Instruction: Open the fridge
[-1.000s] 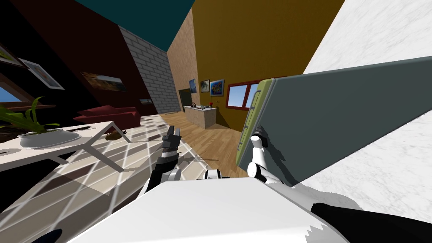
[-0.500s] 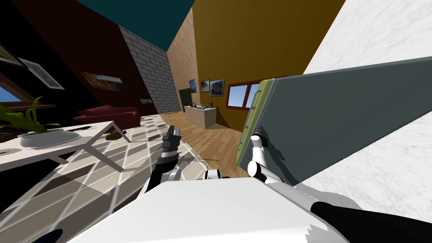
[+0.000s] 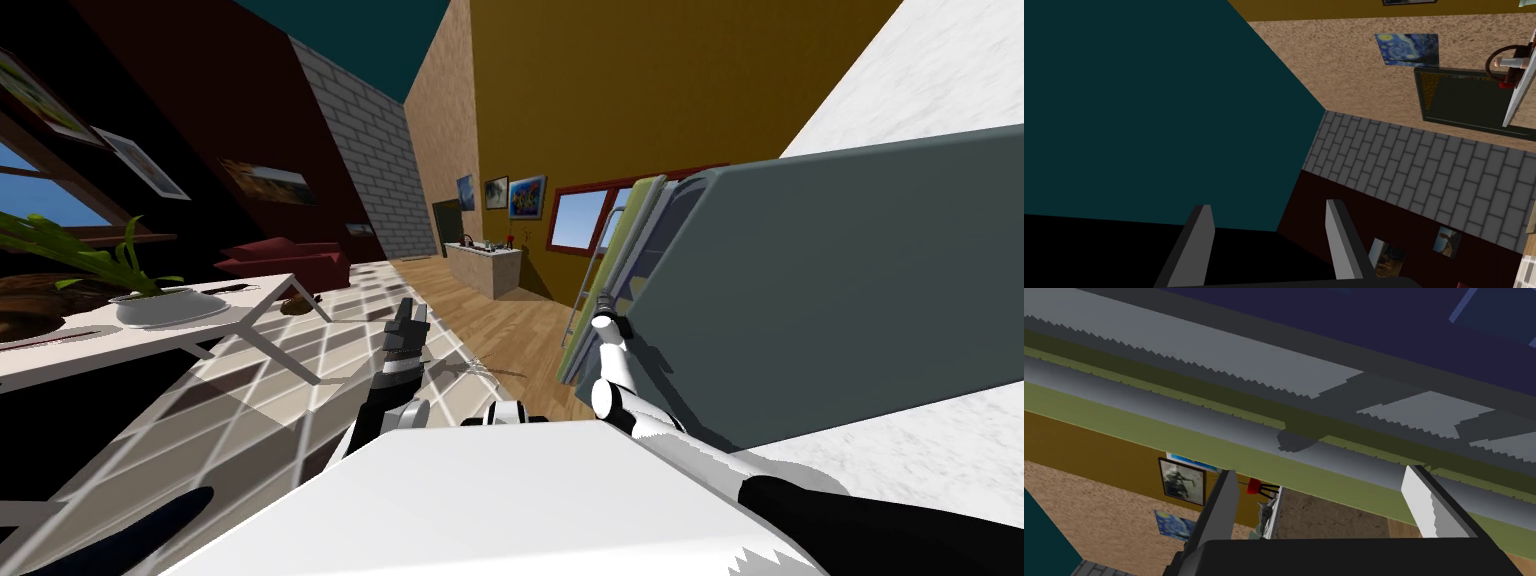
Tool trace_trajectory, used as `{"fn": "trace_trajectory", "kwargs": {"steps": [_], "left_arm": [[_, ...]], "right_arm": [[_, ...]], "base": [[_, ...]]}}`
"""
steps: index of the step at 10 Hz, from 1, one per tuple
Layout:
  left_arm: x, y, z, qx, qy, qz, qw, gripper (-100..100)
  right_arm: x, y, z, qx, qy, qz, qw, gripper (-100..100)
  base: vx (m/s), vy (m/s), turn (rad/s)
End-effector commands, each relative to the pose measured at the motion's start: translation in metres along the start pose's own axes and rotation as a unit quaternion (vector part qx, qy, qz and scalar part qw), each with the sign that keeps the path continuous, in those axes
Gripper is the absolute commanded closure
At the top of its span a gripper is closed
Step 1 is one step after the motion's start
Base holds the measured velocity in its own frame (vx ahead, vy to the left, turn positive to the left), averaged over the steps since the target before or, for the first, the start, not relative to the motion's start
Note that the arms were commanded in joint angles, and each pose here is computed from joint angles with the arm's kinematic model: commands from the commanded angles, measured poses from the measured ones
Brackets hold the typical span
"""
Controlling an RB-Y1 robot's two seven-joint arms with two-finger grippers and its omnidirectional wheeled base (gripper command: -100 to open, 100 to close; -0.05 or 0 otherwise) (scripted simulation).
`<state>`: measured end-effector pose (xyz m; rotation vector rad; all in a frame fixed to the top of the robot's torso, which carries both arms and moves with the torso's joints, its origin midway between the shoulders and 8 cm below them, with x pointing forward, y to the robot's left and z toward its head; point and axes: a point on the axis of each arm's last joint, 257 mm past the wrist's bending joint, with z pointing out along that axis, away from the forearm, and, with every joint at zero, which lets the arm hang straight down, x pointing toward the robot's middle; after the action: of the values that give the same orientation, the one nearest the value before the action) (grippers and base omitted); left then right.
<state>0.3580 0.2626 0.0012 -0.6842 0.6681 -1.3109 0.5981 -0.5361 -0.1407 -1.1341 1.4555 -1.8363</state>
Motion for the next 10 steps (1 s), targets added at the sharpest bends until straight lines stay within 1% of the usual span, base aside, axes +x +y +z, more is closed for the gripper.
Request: {"fn": "trace_trajectory", "kwargs": {"steps": [1, 6, 7, 8, 9, 10], "left_arm": [[0.000, 0.000, 0.000, 0.000, 0.000, 0.000, 1.0000, 0], [0.000, 0.000, 0.000, 0.000, 0.000, 0.000, 1.0000, 0], [0.000, 0.000, 0.000, 0.000, 0.000, 0.000, 1.0000, 0], [0.000, 0.000, 0.000, 0.000, 0.000, 0.000, 1.0000, 0], [0.000, 0.000, 0.000, 0.000, 0.000, 0.000, 1.0000, 0], [0.000, 0.000, 0.000, 0.000, 0.000, 0.000, 1.0000, 0]], "right_arm": [[-0.013, -0.006, 0.002, 0.009, -0.017, -0.100, 0.9948, -100], [-0.013, -0.006, 0.002, 0.010, -0.016, -0.169, 0.9854, -100], [-0.018, -0.021, 0.008, 0.016, -0.026, -0.166, 0.9857, -100], [-0.017, -0.025, 0.010, 0.018, -0.027, -0.168, 0.9852, -100], [-0.028, -0.014, 0.006, 0.012, -0.034, -0.164, 0.9857, -100], [-0.022, -0.006, -0.001, 0.009, -0.023, -0.158, 0.9872, 100]], "base": [[0.001, -0.012, 0.009], [-0.003, -0.001, -0.001], [0.016, 0.063, -0.041], [0.055, 0.110, -0.025], [0.021, 0.062, 0.004], [-0.037, -0.053, 0.055]]}}
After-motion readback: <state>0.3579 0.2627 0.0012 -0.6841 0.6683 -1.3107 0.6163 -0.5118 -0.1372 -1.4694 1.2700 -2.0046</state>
